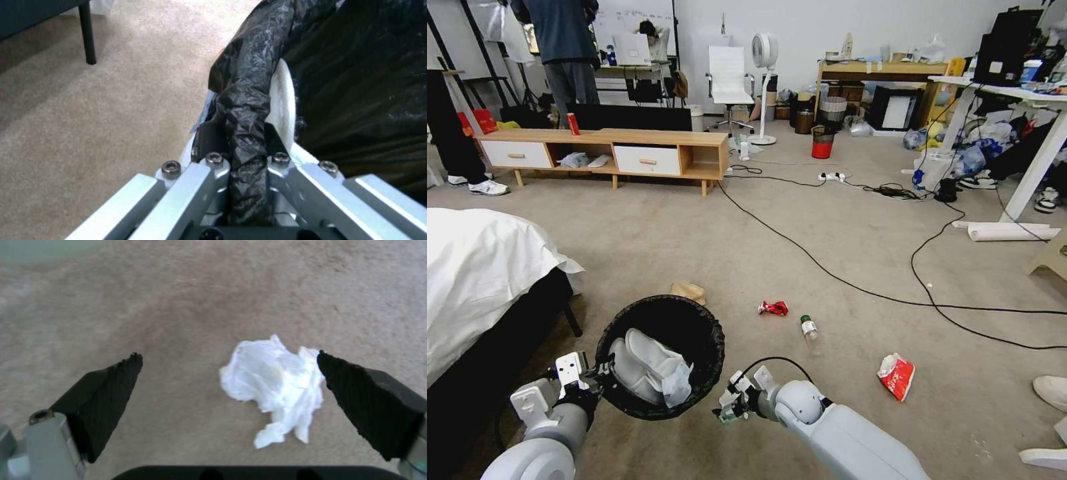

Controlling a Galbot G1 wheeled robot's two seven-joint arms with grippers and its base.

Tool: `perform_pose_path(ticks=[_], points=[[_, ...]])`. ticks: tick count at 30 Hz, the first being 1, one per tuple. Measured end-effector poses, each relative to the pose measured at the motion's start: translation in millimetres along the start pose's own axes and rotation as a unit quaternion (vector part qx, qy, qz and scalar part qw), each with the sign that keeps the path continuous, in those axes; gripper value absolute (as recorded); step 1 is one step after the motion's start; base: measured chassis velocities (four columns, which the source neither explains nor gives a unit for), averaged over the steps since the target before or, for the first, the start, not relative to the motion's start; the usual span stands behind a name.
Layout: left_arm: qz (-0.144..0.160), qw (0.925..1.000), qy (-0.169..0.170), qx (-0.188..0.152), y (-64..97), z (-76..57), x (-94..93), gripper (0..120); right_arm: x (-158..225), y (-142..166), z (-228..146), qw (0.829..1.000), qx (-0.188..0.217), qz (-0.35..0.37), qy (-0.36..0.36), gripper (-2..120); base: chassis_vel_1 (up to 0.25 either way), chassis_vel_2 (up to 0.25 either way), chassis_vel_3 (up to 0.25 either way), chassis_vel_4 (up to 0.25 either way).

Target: Pick up the trash bin and place the garbage on the floor into it.

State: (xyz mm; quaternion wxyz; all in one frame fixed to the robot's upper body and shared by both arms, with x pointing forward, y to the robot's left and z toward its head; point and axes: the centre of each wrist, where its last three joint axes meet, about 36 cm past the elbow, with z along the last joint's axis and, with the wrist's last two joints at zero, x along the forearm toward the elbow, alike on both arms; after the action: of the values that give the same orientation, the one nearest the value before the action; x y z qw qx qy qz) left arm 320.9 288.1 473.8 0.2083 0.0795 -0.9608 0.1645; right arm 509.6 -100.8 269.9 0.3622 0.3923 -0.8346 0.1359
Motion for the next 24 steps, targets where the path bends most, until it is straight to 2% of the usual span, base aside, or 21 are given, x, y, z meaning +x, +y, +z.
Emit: perform_pose_path(ticks=[7, 24], points=[[-0.001, 1.0, 0.002, -0.001, 0.2, 1.8, 0.6, 3, -9, -16, 13, 1.0, -0.006, 0.015, 0.003, 100, 0.0, 0.0, 0.0, 0.0], [-0.003, 1.0, 0.005, -0.002, 0.0, 5.5, -0.7, 3, -25, -28, 29, 0.999, -0.011, 0.031, 0.011, 100, 0.0, 0.0, 0.0, 0.0]])
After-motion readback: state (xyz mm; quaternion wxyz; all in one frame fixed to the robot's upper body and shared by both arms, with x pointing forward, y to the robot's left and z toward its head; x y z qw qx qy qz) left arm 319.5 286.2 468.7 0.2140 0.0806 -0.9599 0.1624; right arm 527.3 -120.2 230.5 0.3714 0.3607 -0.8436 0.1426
